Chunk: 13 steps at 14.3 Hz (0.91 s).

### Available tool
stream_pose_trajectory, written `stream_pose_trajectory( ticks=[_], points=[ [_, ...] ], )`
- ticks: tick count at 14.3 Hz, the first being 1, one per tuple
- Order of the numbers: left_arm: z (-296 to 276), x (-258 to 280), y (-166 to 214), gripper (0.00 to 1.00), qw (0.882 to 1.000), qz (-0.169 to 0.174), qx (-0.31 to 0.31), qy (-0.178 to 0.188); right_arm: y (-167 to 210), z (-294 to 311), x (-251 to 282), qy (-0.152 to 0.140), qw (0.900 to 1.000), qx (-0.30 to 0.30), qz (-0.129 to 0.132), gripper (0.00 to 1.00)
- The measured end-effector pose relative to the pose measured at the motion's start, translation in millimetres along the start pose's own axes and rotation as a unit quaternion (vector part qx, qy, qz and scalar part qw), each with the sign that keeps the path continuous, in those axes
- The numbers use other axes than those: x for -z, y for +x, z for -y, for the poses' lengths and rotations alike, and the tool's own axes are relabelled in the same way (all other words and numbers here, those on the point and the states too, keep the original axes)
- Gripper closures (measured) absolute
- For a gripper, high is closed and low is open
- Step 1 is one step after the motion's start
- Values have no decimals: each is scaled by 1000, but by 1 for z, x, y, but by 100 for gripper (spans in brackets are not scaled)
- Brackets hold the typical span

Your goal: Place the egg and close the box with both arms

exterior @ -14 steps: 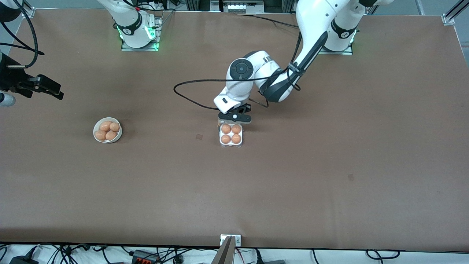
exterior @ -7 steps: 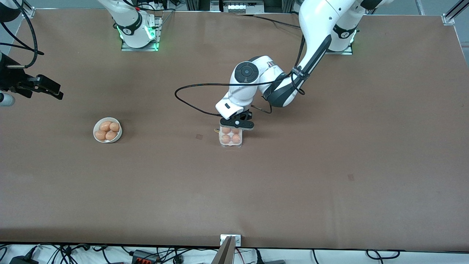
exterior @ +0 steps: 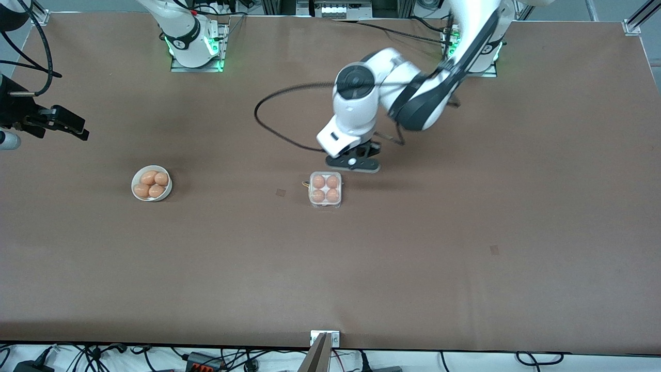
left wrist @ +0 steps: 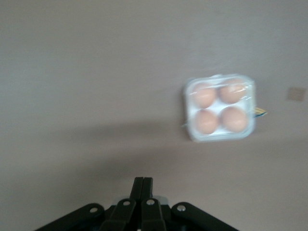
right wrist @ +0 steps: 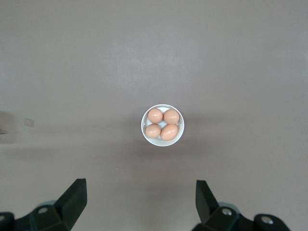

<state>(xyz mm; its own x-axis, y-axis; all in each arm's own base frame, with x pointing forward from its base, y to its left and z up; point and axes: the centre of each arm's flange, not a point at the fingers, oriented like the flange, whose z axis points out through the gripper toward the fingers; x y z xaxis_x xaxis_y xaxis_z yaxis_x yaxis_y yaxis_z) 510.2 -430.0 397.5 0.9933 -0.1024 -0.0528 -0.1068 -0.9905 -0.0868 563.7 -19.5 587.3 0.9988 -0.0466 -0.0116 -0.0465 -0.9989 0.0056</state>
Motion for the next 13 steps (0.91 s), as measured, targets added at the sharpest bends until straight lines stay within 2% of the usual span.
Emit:
stream_pose_trajectory(
  ticks=[4, 7, 10, 13],
  points=[
    [73, 72, -1, 99, 998, 39, -26, 39, 0, 0, 0, 0, 1000, 0, 0, 0],
    [140, 118, 13, 96, 995, 89, -40, 13, 0, 0, 0, 0, 1000, 0, 0, 0],
    [238, 139, 36, 73, 993, 116, -28, -24, 0, 0, 0, 0, 1000, 0, 0, 0],
    [310, 151, 44, 45, 991, 111, 7, -70, 0, 0, 0, -1, 1000, 0, 0, 0]
  ],
)
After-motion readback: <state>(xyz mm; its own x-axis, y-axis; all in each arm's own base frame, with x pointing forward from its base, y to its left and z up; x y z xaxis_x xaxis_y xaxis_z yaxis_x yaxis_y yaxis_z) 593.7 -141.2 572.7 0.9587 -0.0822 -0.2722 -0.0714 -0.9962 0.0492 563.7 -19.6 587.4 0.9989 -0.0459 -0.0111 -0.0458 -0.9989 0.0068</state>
